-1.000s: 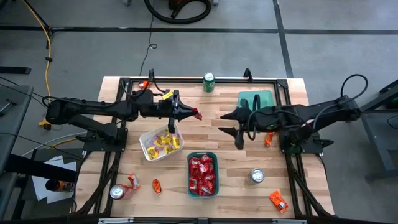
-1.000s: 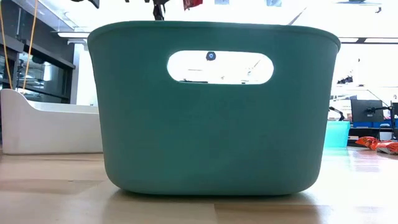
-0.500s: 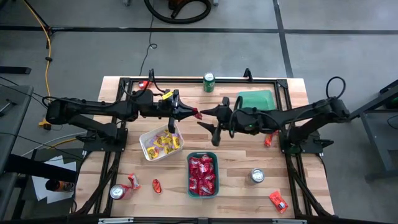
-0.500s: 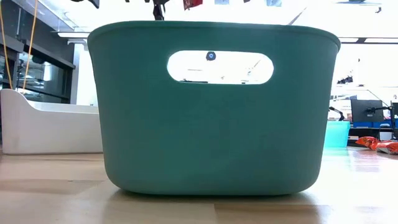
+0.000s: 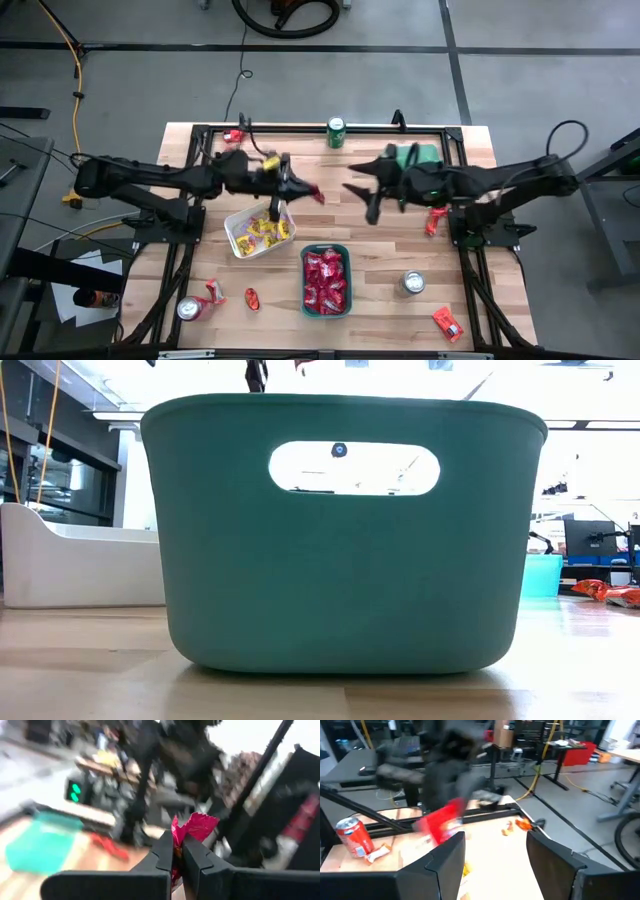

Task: Sort candy
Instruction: Put the red candy pack into the green bin

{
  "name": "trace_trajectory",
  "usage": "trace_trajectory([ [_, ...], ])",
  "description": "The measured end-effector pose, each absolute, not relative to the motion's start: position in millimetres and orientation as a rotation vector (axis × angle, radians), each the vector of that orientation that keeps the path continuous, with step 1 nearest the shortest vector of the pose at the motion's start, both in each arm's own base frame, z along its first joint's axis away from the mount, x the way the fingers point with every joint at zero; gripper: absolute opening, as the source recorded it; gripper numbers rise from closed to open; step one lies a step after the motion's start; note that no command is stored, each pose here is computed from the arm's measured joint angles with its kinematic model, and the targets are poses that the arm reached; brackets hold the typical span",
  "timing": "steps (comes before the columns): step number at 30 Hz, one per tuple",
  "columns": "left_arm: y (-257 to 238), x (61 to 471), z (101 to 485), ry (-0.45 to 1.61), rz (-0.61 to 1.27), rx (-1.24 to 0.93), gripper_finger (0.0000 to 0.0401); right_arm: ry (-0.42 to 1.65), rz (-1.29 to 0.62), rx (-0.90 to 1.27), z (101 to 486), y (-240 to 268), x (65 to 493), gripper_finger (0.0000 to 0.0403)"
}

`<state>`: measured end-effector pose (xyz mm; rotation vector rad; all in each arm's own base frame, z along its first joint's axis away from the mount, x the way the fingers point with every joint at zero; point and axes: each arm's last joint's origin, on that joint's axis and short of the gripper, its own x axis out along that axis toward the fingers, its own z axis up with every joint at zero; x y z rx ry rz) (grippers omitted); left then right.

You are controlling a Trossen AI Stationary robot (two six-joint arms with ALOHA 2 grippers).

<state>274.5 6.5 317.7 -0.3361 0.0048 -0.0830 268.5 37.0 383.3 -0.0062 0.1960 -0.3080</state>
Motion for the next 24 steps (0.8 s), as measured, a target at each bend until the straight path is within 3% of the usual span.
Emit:
trace_trajectory([
  [9, -74.8, 324.3, 299.1, 0.372, -0.26, -0.203, 0.0, 0.189, -0.333, 0.026, 405.9, 28.9, 216.4, 0.0206],
  [15, -114.8, 357.9, 260.4, 0.571, -0.357, -0.105, 0.0, 0.194, -0.334, 0.024, 409.8, 25.7, 202.7, 0.0206],
  [18, -119.1, 367.3, 244.5, 0.636, -0.36, -0.159, 0.0003, 0.227, -0.334, 0.012, 407.0, 25.4, 201.0, 0.0206],
  [24, -119.1, 370.9, 242.2, 0.688, -0.334, -0.22, 0.0056, 0.294, -0.315, -0.007, 400.6, 25.7, 199.6, 0.0206],
])
